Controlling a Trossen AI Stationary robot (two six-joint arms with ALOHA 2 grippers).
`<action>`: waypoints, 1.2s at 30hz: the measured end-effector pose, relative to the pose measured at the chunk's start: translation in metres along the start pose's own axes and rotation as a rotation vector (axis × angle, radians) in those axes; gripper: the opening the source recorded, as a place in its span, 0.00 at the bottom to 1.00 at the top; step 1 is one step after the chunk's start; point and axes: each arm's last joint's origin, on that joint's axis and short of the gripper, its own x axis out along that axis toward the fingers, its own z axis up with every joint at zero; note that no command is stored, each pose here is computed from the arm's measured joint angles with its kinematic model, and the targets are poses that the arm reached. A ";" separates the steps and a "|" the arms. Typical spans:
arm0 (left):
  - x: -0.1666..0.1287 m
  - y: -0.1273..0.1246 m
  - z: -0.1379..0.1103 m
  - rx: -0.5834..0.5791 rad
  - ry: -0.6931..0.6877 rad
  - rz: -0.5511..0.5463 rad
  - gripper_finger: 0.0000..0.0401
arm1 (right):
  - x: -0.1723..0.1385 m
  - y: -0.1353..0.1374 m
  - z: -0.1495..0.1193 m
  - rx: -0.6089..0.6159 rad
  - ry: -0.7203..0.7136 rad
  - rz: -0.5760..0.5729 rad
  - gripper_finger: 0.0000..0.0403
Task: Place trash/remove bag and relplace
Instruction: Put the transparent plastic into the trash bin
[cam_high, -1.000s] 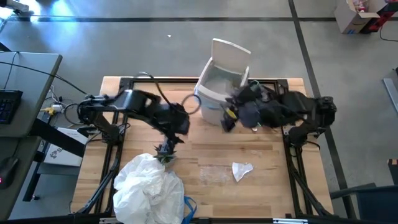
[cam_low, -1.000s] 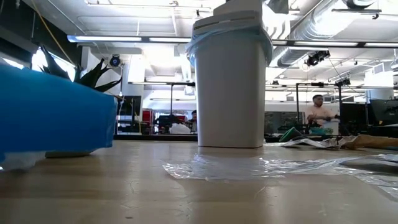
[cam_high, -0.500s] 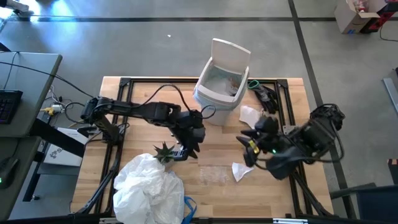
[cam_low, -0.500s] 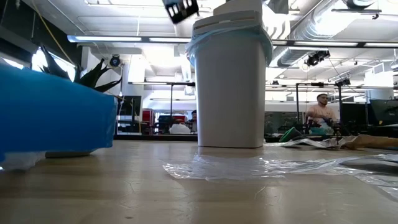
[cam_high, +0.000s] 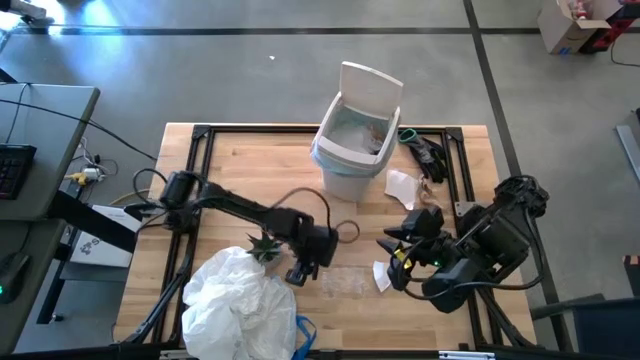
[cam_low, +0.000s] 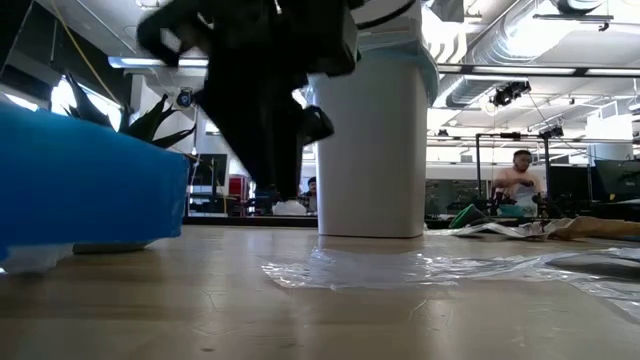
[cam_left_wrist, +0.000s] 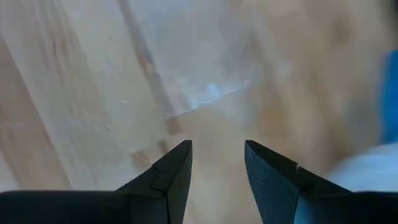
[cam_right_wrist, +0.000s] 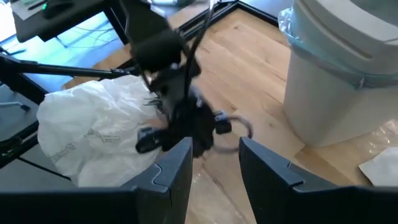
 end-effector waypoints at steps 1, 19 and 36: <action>0.008 -0.002 0.000 0.036 0.016 0.033 0.33 | 0.000 0.000 0.000 -0.001 0.000 -0.001 0.29; 0.022 -0.017 0.026 0.003 -0.201 -0.049 0.33 | 0.004 -0.002 0.004 -0.013 -0.020 -0.019 0.29; 0.068 -0.007 0.014 -0.029 -0.078 0.007 0.32 | 0.008 -0.004 0.008 -0.010 -0.024 -0.034 0.29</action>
